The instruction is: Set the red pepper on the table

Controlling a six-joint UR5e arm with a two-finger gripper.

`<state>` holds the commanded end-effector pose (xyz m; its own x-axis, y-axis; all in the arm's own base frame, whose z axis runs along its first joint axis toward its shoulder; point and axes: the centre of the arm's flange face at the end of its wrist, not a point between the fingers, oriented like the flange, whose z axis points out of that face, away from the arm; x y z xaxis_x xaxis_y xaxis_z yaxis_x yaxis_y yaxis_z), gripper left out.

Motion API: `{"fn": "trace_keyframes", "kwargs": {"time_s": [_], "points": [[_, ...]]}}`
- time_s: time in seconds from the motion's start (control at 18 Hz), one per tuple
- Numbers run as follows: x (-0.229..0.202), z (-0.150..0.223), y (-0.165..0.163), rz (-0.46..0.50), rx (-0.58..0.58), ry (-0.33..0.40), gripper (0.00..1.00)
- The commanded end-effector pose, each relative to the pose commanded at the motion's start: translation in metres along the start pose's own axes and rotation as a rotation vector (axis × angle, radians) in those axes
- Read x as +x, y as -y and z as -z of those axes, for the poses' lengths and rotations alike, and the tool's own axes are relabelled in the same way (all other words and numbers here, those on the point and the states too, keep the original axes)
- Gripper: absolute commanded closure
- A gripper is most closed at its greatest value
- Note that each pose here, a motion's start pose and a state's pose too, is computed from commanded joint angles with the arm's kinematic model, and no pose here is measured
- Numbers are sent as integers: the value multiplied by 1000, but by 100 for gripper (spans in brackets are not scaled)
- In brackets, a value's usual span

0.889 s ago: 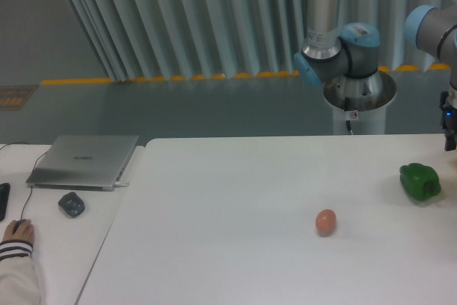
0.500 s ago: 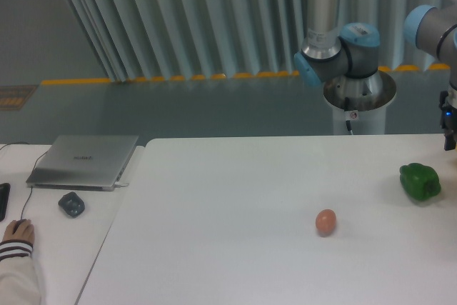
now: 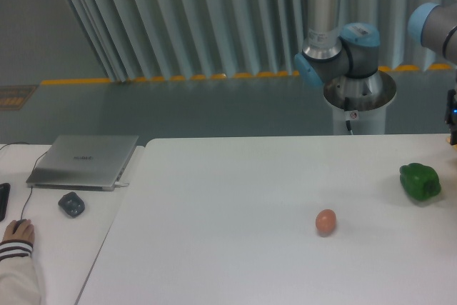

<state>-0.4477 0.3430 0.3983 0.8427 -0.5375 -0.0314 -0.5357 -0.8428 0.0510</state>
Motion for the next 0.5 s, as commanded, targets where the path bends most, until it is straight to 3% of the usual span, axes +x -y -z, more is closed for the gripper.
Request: {"fn": "trace_keyframes", "kwargs": {"time_s": [0.28, 0.5], "points": [[15, -22, -39, 142, 14, -43, 0], [26, -30, -44, 245, 16, -63, 0]]}}
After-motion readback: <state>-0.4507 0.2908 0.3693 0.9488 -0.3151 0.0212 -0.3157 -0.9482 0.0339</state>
